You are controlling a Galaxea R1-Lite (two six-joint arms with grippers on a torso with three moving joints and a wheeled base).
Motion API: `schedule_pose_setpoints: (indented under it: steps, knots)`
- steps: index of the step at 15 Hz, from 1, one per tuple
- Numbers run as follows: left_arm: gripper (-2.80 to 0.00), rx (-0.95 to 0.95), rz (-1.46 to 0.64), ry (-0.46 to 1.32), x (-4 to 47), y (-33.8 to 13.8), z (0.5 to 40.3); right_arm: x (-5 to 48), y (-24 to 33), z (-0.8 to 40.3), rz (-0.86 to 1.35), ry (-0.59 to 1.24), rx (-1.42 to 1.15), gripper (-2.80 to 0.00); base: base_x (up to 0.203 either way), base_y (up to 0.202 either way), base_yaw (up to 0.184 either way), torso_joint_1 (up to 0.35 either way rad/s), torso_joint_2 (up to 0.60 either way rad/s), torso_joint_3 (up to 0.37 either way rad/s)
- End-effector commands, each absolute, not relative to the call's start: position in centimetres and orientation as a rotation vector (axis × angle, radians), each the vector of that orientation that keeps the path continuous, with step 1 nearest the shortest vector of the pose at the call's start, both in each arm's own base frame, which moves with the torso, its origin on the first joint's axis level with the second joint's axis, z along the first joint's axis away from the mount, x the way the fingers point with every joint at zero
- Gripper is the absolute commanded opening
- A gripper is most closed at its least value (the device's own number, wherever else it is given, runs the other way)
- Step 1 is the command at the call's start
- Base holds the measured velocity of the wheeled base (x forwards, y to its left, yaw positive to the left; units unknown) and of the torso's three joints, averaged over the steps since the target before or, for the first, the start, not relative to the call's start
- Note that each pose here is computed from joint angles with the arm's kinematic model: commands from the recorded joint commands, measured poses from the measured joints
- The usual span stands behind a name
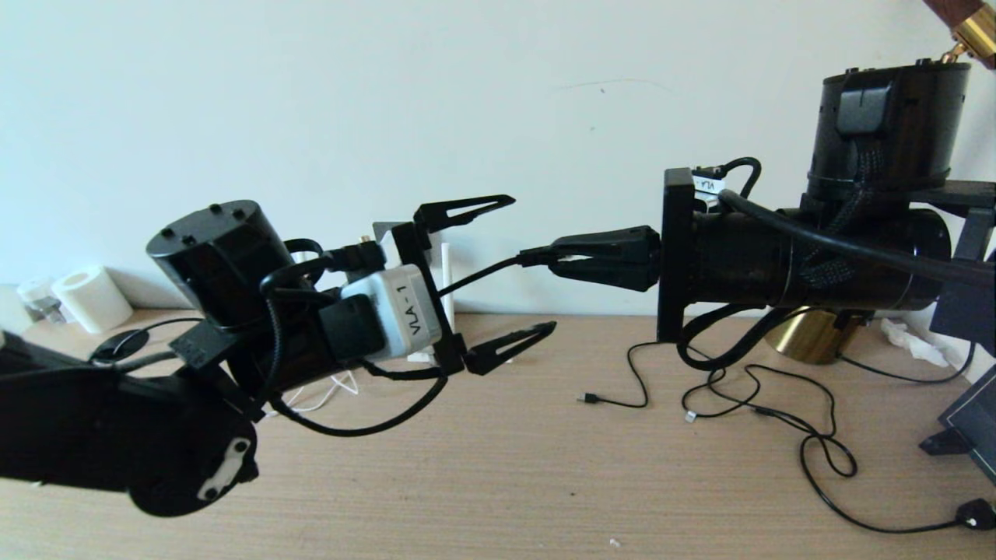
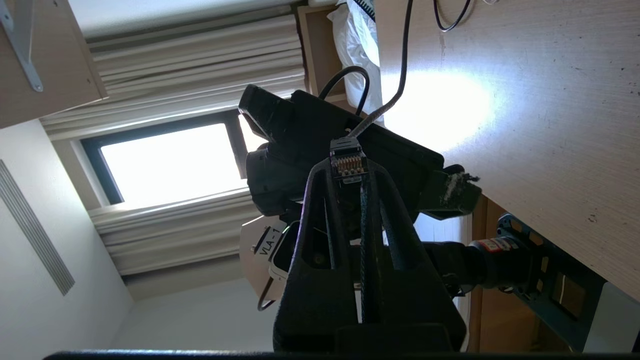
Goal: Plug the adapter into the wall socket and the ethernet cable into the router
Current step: Hand it to the other hand
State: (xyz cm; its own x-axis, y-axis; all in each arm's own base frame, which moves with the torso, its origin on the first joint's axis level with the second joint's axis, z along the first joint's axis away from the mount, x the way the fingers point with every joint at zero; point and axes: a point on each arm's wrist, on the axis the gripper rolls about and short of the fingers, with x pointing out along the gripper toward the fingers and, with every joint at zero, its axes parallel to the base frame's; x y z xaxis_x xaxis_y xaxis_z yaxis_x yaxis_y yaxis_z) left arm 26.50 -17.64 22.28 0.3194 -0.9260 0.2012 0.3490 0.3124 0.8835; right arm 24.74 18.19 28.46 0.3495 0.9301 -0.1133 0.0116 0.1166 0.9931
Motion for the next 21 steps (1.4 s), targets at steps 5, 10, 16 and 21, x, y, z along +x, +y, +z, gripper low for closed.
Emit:
schedule_pose_setpoints:
  steps: [5,10,16,21]
  knots:
    - [0.00,0.853,-0.975,-0.847,26.32,-17.32,22.51,24.50,18.07,28.45,0.872,1.003,1.267,-2.80,0.000,0.000,0.000,0.000,0.00,0.000]
    - [0.00,0.853,-0.975,-0.848,26.44,-17.39,22.53,24.49,18.14,28.42,0.879,1.010,1.264,-2.80,0.000,0.000,0.000,0.000,0.00,0.000]
    - [-2.80,0.851,-0.983,-0.845,26.42,-17.71,22.35,24.52,18.16,28.38,0.881,1.014,1.263,-2.80,0.000,0.000,0.000,0.000,0.00,0.000]
    - [-2.80,0.847,-0.993,-0.850,26.17,-18.07,22.31,24.63,18.24,28.28,0.879,1.017,1.263,-2.80,0.000,0.000,0.000,0.000,0.00,0.000]
